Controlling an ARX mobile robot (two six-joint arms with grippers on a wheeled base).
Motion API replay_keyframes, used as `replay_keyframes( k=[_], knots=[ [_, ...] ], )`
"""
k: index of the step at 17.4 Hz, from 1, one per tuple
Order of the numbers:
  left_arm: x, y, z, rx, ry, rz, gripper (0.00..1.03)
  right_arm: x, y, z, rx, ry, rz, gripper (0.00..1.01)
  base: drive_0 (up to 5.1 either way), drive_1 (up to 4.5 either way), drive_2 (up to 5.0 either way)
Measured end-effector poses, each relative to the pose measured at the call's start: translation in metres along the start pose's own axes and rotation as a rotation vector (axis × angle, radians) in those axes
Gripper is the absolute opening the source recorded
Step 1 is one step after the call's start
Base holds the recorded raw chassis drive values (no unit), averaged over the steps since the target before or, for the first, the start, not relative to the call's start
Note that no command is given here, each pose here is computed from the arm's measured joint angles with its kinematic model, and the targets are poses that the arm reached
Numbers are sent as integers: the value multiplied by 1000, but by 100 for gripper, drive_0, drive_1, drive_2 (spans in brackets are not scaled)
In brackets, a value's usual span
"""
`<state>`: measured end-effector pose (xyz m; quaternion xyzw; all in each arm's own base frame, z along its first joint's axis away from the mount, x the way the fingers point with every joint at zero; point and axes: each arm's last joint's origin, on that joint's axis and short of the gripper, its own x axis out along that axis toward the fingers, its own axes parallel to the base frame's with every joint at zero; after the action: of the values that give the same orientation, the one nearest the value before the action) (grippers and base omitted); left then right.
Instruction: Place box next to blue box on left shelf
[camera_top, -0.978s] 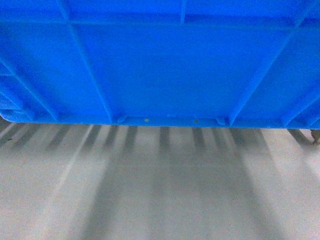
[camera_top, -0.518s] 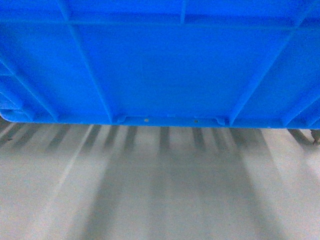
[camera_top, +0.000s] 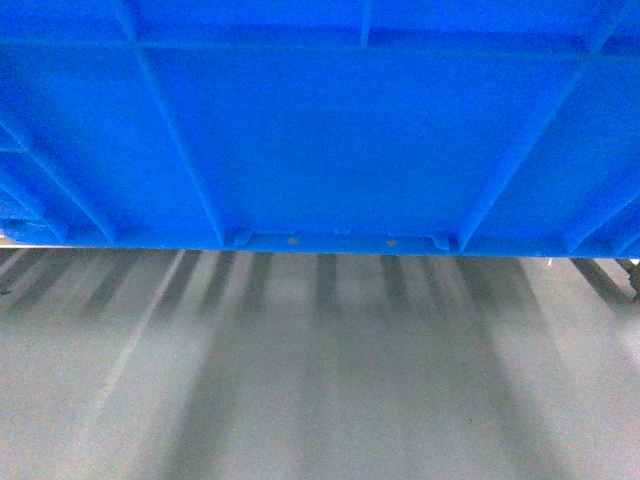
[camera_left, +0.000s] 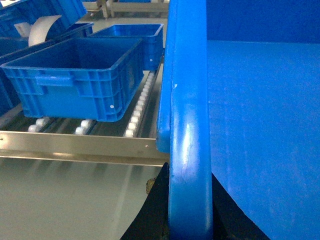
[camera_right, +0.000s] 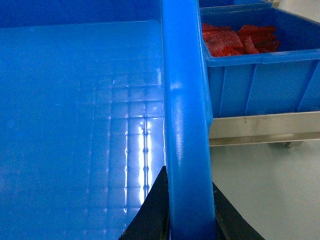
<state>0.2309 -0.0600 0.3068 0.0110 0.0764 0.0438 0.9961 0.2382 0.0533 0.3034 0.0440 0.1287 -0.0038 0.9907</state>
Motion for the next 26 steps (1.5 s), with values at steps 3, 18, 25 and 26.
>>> replay_keyframes(
  k=[3, 18, 25, 26],
  knots=[
    [0, 0, 0, 0, 0, 0, 9, 0, 0, 0, 0, 1, 0, 9, 9, 436, -419],
    [0, 0, 0, 1, 2, 0, 9, 0, 0, 0, 0, 2, 0, 9, 8, 436, -419],
    [0, 0, 0, 0, 1, 1, 9, 0, 0, 0, 0, 0, 0, 9, 4, 431, -424],
    [0, 0, 0, 0, 1, 0, 9, 0, 0, 0, -1, 2, -2, 9, 4, 431, -424]
  ],
)
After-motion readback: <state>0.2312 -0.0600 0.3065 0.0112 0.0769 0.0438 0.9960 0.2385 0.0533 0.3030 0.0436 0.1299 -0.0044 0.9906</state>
